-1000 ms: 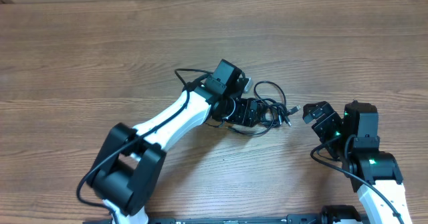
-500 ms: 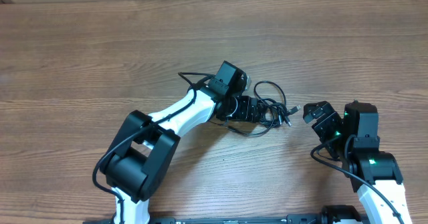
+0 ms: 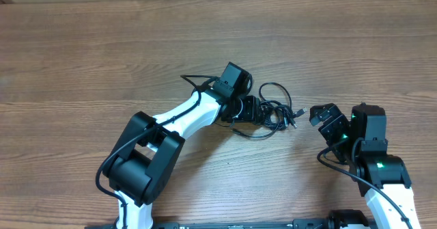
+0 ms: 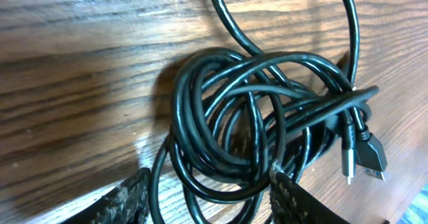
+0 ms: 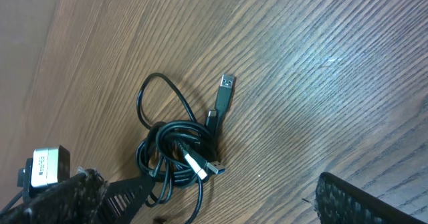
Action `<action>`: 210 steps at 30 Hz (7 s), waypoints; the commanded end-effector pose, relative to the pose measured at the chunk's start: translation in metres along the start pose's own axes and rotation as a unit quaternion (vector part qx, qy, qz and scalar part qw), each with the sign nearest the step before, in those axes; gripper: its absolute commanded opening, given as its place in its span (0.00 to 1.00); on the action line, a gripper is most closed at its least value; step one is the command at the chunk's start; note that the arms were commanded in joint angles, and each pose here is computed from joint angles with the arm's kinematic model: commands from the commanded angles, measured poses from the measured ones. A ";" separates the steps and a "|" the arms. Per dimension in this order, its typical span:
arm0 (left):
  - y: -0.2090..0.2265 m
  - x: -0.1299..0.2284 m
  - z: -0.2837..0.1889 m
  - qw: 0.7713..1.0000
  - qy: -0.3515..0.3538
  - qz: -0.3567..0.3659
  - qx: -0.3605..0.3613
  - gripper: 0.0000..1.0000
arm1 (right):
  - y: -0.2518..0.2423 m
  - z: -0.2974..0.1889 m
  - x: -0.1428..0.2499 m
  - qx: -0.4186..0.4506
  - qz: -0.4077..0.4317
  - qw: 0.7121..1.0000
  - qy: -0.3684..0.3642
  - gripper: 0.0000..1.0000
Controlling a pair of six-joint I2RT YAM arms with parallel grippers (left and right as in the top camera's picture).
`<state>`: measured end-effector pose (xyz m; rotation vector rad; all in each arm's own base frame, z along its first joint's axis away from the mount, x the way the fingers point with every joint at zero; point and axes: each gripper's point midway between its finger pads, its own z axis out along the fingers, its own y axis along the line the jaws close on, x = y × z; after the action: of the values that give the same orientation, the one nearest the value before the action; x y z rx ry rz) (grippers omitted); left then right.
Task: Untangle cables
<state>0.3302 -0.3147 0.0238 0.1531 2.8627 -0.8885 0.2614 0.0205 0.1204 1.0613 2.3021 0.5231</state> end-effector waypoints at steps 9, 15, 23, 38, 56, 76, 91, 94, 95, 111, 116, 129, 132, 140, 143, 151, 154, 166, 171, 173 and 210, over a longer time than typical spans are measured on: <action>0.008 -0.011 0.004 0.999 -0.025 -0.033 -0.026 0.64 | 0.000 -0.001 -0.003 -0.001 -0.002 1.000 -0.011 1.00; 0.008 -0.002 0.014 0.999 -0.013 -0.031 -0.030 0.55 | 0.000 -0.001 -0.003 -0.001 -0.002 1.000 -0.011 1.00; 0.014 0.009 0.036 0.999 0.008 -0.032 -0.033 0.52 | 0.000 -0.001 -0.003 -0.001 -0.002 1.000 -0.011 1.00; -0.034 -0.009 -0.007 0.983 0.007 0.129 0.128 0.04 | 0.015 -0.002 0.007 -0.044 -0.114 0.992 0.017 1.00; -0.083 0.010 -0.210 0.873 -0.159 0.461 0.008 0.04 | 0.098 -0.058 0.077 -0.353 -0.370 0.849 0.137 0.96; -0.117 0.082 -0.241 0.845 -0.100 0.502 0.156 0.04 | 0.137 -0.142 0.105 -0.458 -0.456 0.758 0.092 0.83; -0.133 0.085 -0.249 0.820 -0.126 0.535 0.160 0.04 | 0.134 -0.137 0.102 -0.442 -0.453 0.769 0.091 0.16; -0.139 0.080 -0.251 0.818 -0.140 0.533 0.164 0.04 | 0.132 -0.136 0.103 -0.440 -0.451 0.771 0.094 0.04; -0.141 0.079 -0.252 0.818 -0.145 0.532 0.165 0.04 | 0.132 -0.136 0.103 -0.440 -0.451 0.771 0.095 0.04; -0.153 0.070 -0.259 0.822 -0.168 0.513 0.182 0.04 | 0.131 -0.135 0.104 -0.439 -0.452 0.771 0.097 0.29; -0.157 0.075 -0.258 0.818 -0.163 0.518 0.190 0.04 | 0.131 -0.136 0.104 -0.439 -0.452 0.771 0.096 0.04; -0.138 0.076 -0.243 0.842 -0.143 0.506 0.125 0.04 | 0.133 -0.137 0.103 -0.441 -0.447 0.772 0.095 0.04; -0.130 0.079 -0.240 0.850 -0.128 0.498 0.114 0.04 | 0.137 -0.141 0.101 -0.443 -0.442 0.774 0.094 0.04; -0.134 0.098 -0.235 0.849 -0.096 0.500 0.140 0.04 | 0.144 -0.151 0.096 -0.448 -0.428 0.780 0.092 0.04; -0.140 0.108 -0.231 0.844 -0.084 0.509 0.149 0.04 | 0.144 -0.151 0.096 -0.448 -0.427 0.780 0.092 0.04; -0.151 0.147 -0.204 0.824 -0.015 0.541 0.167 0.04 | 0.146 -0.153 0.095 -0.449 -0.411 0.787 0.097 0.04; -0.151 0.150 -0.195 0.824 -0.001 0.542 0.166 0.04 | 0.147 -0.153 0.095 -0.449 -0.412 0.787 0.096 0.04; -0.124 0.127 -0.183 0.855 -0.012 0.515 0.067 0.04 | 0.133 -0.129 0.081 -0.378 -0.397 0.833 0.074 0.34; -0.117 0.120 -0.182 0.866 -0.020 0.497 0.041 0.04 | 0.125 -0.119 0.072 -0.342 -0.391 0.853 0.061 0.68; -0.113 0.114 -0.182 0.875 -0.027 0.482 0.022 0.04 | 0.123 -0.117 0.072 -0.336 -0.390 0.855 0.060 0.73; -0.146 0.089 -0.201 0.907 -0.085 0.400 0.102 0.04 | 0.086 -0.090 0.051 -0.212 -0.387 0.897 0.031 0.96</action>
<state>0.2154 -0.3045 0.2359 1.0028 2.2812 -0.7969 0.2214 0.1115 0.2101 -0.1216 2.2964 0.7427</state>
